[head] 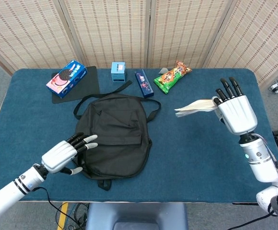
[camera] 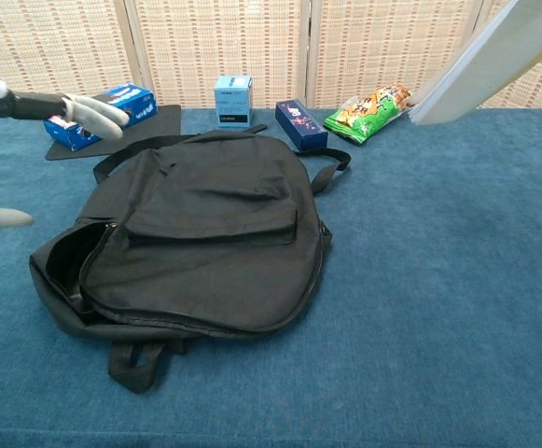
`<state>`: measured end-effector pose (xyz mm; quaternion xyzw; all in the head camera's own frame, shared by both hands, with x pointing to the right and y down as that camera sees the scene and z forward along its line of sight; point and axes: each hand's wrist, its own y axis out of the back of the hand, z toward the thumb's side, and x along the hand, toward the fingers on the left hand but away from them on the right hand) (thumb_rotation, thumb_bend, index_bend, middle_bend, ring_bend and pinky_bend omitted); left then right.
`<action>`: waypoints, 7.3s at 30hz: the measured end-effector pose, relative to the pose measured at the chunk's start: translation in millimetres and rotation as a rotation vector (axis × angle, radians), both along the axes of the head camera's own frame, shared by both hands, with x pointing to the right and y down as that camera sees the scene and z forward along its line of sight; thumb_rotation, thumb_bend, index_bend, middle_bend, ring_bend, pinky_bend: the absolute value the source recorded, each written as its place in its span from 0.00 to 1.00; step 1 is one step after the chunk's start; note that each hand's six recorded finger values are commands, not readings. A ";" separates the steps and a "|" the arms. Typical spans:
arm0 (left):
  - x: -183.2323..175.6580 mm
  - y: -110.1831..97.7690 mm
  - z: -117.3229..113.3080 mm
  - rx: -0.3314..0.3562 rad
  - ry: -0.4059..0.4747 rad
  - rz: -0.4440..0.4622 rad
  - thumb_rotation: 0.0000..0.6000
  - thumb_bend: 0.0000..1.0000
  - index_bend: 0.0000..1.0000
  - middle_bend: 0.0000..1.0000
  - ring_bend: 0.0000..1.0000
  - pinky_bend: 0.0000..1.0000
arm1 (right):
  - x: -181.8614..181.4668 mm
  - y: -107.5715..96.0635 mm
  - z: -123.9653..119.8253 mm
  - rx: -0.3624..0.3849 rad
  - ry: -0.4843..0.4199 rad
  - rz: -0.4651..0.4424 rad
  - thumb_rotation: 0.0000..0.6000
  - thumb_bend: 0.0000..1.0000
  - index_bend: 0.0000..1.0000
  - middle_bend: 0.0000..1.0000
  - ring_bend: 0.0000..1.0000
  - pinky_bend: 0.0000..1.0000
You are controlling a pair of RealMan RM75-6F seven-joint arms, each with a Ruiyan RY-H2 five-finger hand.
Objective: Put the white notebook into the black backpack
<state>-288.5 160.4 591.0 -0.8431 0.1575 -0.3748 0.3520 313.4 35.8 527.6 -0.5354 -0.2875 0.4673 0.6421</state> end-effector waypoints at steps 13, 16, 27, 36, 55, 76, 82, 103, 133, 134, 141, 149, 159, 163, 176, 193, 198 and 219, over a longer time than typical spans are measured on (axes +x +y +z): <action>33.1 15.6 68.3 -0.076 -0.121 0.144 1.00 0.24 0.15 0.05 0.07 0.00 | 10.7 4.8 -1.1 -0.010 -0.005 0.021 1.00 0.44 0.63 0.38 0.13 0.11; 34.8 20.2 81.3 -0.101 -0.150 0.151 1.00 0.24 0.14 0.05 0.07 0.00 | 12.7 5.2 0.0 -0.015 -0.006 0.025 1.00 0.44 0.63 0.38 0.13 0.11; 40.4 21.2 108.9 -0.149 -0.186 0.106 1.00 0.24 0.13 0.05 0.07 0.00 | 17.8 6.9 3.2 -0.029 -0.017 0.039 1.00 0.44 0.63 0.38 0.13 0.11; 55.0 11.8 119.6 -0.153 -0.133 0.005 1.00 0.24 0.20 0.07 0.10 0.02 | 22.4 7.7 5.3 -0.032 -0.026 0.051 1.00 0.44 0.63 0.38 0.13 0.11; 60.3 -10.0 119.7 -0.071 0.029 -0.226 1.00 0.33 0.64 0.29 0.24 0.09 | 27.8 8.2 12.7 -0.041 -0.049 0.068 1.00 0.44 0.63 0.38 0.13 0.11; 47.8 -63.3 106.9 -0.099 0.166 -0.572 1.00 0.54 0.78 0.46 0.34 0.11 | -9.9 23.5 -22.4 -0.007 -0.208 -0.045 1.00 0.44 0.63 0.39 0.13 0.11; 44.4 -87.3 106.1 -0.138 0.148 -0.683 1.00 0.54 0.78 0.46 0.34 0.12 | -35.4 38.1 -46.9 0.010 -0.300 -0.127 1.00 0.44 0.63 0.39 0.14 0.11; 67.6 -135.0 112.3 -0.179 0.026 -0.761 1.00 0.54 0.79 0.46 0.34 0.12 | -158.0 76.5 -23.6 -0.192 -0.470 -0.378 1.00 0.44 0.64 0.40 0.15 0.11; 61.8 -148.1 102.7 -0.239 -0.016 -0.776 1.00 0.54 0.79 0.46 0.34 0.12 | -263.3 122.4 71.7 -0.104 -0.227 -0.637 1.00 0.44 0.66 0.44 0.15 0.06; 61.0 -148.1 102.9 -0.239 -0.017 -0.777 1.00 0.54 0.79 0.46 0.34 0.12 | -263.1 125.9 74.2 -0.100 -0.213 -0.643 1.00 0.44 0.67 0.45 0.15 0.06; 57.6 -146.0 102.7 -0.241 -0.026 -0.766 1.00 0.54 0.79 0.46 0.34 0.12 | -257.1 145.8 96.1 -0.104 -0.103 -0.665 1.00 0.44 0.70 0.50 0.20 0.06; 55.4 -144.4 100.6 -0.248 -0.022 -0.761 1.00 0.54 0.79 0.46 0.34 0.12 | -260.6 153.6 121.3 -0.145 -0.026 -0.656 1.00 0.43 0.70 0.51 0.21 0.06; 54.4 -141.8 96.9 -0.252 -0.028 -0.745 1.00 0.54 0.79 0.46 0.34 0.12 | -274.6 152.0 146.2 -0.171 0.007 -0.636 1.00 0.43 0.70 0.52 0.23 0.14; 56.3 -142.4 95.0 -0.250 -0.030 -0.741 1.00 0.54 0.79 0.46 0.34 0.12 | -281.8 150.0 153.8 -0.182 0.011 -0.639 1.00 0.42 0.70 0.52 0.26 0.25; 61.4 -146.9 89.8 -0.255 -0.039 -0.752 1.00 0.54 0.79 0.46 0.34 0.12 | -300.4 145.8 176.1 -0.166 0.054 -0.684 1.00 0.41 0.71 0.52 0.27 0.26; 49.6 -151.4 83.9 -0.303 -0.023 -0.814 1.00 0.54 0.79 0.46 0.34 0.12 | -305.4 130.2 196.4 -0.137 0.096 -0.639 1.00 0.35 0.70 0.52 0.28 0.26; 49.0 -150.3 84.9 -0.306 -0.027 -0.813 1.00 0.54 0.79 0.46 0.34 0.12 | -300.8 125.4 199.1 -0.137 0.094 -0.620 1.00 0.29 0.70 0.52 0.28 0.26; 42.2 -137.0 81.3 -0.316 -0.012 -0.791 1.00 0.52 0.57 0.43 0.34 0.12 | -264.5 121.0 163.8 -0.166 0.005 -0.555 1.00 0.00 0.14 0.32 0.20 0.25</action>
